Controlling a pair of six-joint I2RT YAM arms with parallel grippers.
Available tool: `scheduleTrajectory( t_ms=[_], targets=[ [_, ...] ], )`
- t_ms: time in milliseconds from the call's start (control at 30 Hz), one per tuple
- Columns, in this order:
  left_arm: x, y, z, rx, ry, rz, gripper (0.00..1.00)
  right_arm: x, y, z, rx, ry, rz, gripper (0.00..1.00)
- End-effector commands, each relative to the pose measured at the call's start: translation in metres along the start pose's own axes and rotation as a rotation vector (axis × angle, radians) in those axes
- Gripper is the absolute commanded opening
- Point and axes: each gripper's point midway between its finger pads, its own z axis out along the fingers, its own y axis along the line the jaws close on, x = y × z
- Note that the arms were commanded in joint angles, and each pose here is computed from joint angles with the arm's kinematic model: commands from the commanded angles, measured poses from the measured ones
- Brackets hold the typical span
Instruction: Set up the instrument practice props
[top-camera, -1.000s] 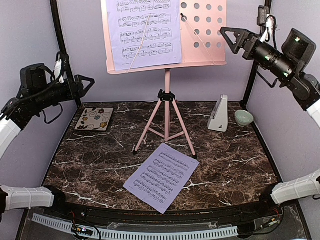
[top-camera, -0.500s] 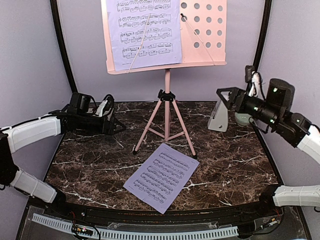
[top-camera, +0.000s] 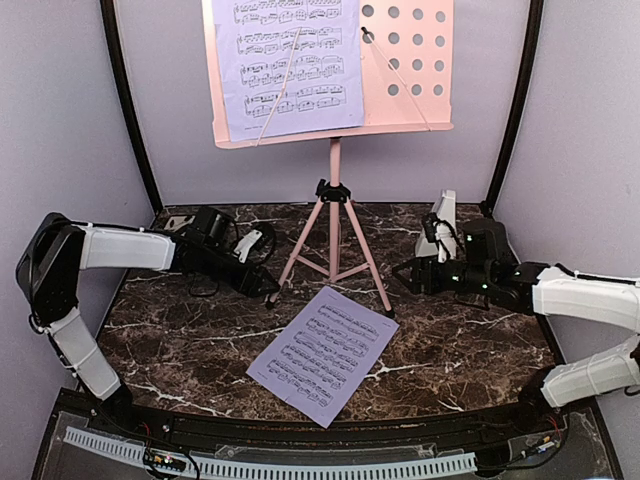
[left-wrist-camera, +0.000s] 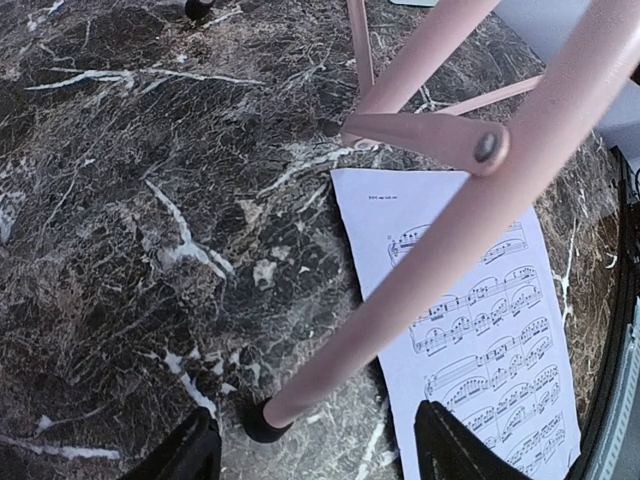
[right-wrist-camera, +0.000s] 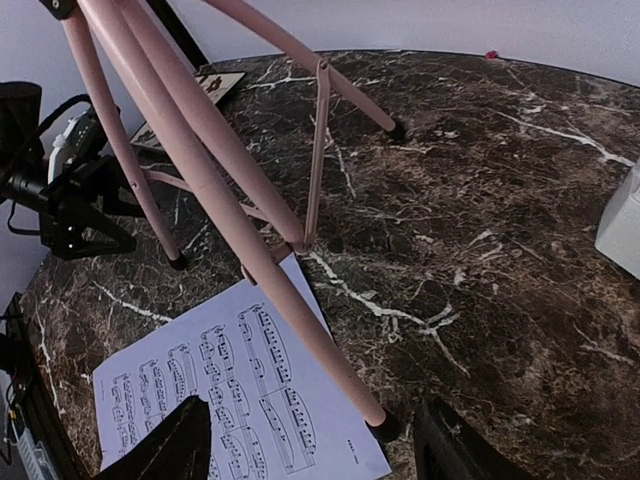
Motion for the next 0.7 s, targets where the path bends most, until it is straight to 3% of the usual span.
scheduleTrajectory(
  t_ms=[0, 200, 367, 667],
  targets=[
    [-0.027, 0.001, 0.005, 0.001, -0.064, 0.075, 0.68, -0.013, 0.030, 0.020, -0.158, -0.023, -0.100, 0.70],
    [-0.034, 0.007, 0.021, 0.012, -0.057, 0.074, 0.64, 0.010, 0.028, 0.061, -0.157, 0.099, -0.159, 0.71],
    [-0.041, 0.019, 0.032, -0.020, -0.054, 0.077, 0.57, 0.013, 0.019, 0.083, -0.124, 0.133, -0.209, 0.63],
    [-0.068, 0.048, 0.044, -0.102, -0.095, 0.066, 0.43, 0.006, -0.013, 0.099, 0.017, 0.130, -0.213, 0.19]
  ],
)
